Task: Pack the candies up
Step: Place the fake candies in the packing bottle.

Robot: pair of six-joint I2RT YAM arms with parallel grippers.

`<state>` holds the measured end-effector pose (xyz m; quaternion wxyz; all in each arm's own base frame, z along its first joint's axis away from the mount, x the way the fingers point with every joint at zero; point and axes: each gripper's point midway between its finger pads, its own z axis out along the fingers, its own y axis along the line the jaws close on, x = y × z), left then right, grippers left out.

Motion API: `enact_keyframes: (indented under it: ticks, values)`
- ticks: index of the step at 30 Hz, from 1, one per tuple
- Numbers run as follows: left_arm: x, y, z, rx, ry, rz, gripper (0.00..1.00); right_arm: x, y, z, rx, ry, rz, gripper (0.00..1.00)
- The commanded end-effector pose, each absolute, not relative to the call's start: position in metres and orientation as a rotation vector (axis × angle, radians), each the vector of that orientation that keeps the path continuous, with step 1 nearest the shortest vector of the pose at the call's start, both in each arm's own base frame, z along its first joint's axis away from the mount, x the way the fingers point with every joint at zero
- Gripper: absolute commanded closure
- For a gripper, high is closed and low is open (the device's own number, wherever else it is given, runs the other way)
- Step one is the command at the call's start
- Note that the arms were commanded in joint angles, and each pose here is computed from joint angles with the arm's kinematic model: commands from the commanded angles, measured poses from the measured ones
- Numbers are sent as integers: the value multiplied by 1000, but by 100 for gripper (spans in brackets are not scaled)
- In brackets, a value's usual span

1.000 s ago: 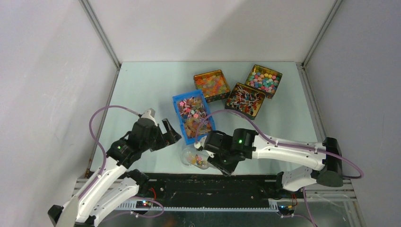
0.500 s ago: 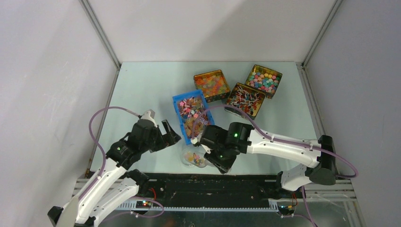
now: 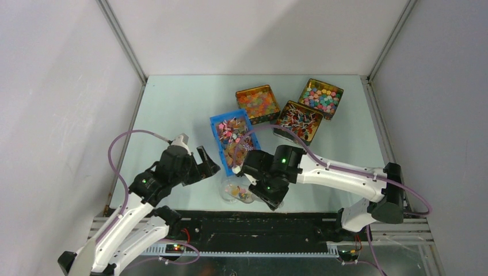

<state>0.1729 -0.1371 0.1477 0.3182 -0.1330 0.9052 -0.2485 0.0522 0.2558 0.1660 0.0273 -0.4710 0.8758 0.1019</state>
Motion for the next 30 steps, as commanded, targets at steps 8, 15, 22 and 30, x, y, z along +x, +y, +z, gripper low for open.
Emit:
enact_keyframes:
  ticks: [8, 15, 22, 30]
  values:
    - [173, -134, 147, -373, 2364, -647, 0, 56, 264, 184, -1491, 2663, 295, 100]
    - [171, -133, 146, -376, 2361, -646, 0, 55, 262, 181, -1520, 2667, 234, 100]
    - [170, -132, 146, -379, 2360, -645, 0, 56, 261, 181, -1534, 2664, 193, 100]
    - [170, -132, 145, -379, 2361, -645, 0, 56, 262, 183, -1562, 2656, 151, 100]
